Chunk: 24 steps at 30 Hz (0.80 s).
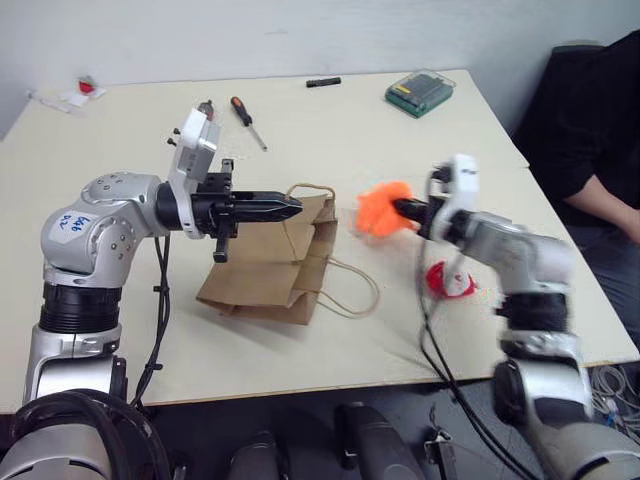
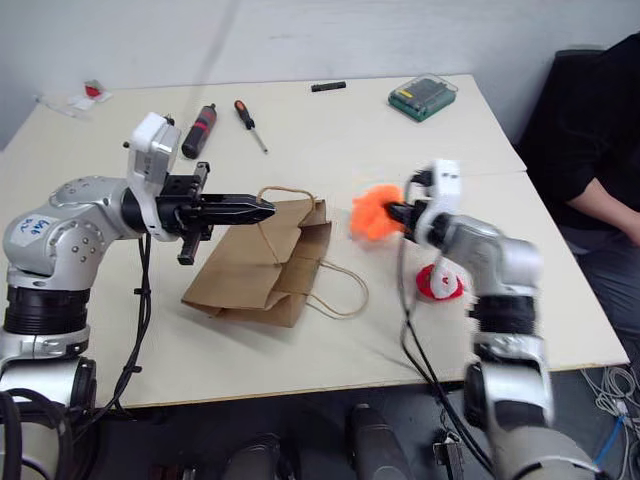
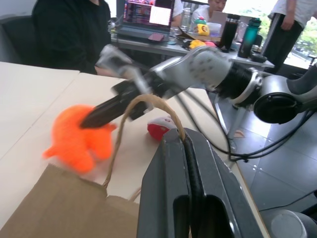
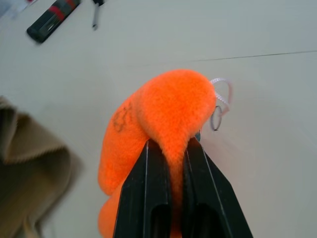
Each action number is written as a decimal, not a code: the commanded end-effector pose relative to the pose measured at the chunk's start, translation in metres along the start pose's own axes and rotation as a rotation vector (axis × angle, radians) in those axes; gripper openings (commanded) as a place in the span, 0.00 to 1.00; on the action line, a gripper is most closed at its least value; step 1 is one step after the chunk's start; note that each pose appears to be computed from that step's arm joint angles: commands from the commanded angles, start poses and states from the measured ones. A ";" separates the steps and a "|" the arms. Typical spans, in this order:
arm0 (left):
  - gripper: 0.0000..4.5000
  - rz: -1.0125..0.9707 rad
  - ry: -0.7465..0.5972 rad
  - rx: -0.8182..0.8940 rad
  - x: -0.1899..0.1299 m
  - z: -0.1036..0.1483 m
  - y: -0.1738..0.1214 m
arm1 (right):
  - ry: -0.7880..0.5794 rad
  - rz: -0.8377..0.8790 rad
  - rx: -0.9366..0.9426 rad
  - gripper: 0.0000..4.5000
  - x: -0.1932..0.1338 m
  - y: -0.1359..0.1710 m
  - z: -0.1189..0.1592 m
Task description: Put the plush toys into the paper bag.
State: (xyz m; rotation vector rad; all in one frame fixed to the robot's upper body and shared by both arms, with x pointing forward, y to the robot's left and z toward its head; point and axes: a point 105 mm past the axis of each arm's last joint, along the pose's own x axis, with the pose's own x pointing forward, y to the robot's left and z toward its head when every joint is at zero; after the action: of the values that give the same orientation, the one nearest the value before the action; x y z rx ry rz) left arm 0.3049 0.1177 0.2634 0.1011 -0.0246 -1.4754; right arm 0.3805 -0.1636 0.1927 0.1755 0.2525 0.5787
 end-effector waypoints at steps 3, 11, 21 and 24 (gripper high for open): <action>0.00 -0.010 -0.023 0.055 -0.001 0.012 -0.004 | 0.063 0.286 -0.105 0.00 -0.019 0.069 -0.005; 0.00 -0.050 -0.027 0.064 0.007 0.016 -0.004 | 0.145 0.349 -0.163 0.00 0.028 0.112 -0.037; 0.00 -0.106 -0.027 0.071 0.022 0.013 -0.008 | 0.143 0.597 -0.055 0.00 0.059 0.176 -0.032; 0.00 -0.114 -0.040 0.072 0.025 0.015 -0.009 | 0.132 0.641 0.027 0.00 0.069 0.188 -0.035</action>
State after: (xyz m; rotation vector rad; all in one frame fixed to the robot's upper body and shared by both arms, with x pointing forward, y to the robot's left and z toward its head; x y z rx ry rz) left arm 0.3010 0.0944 0.2663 0.1107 -0.0556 -1.5763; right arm 0.3310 0.0234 0.1749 0.2002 0.3878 1.1769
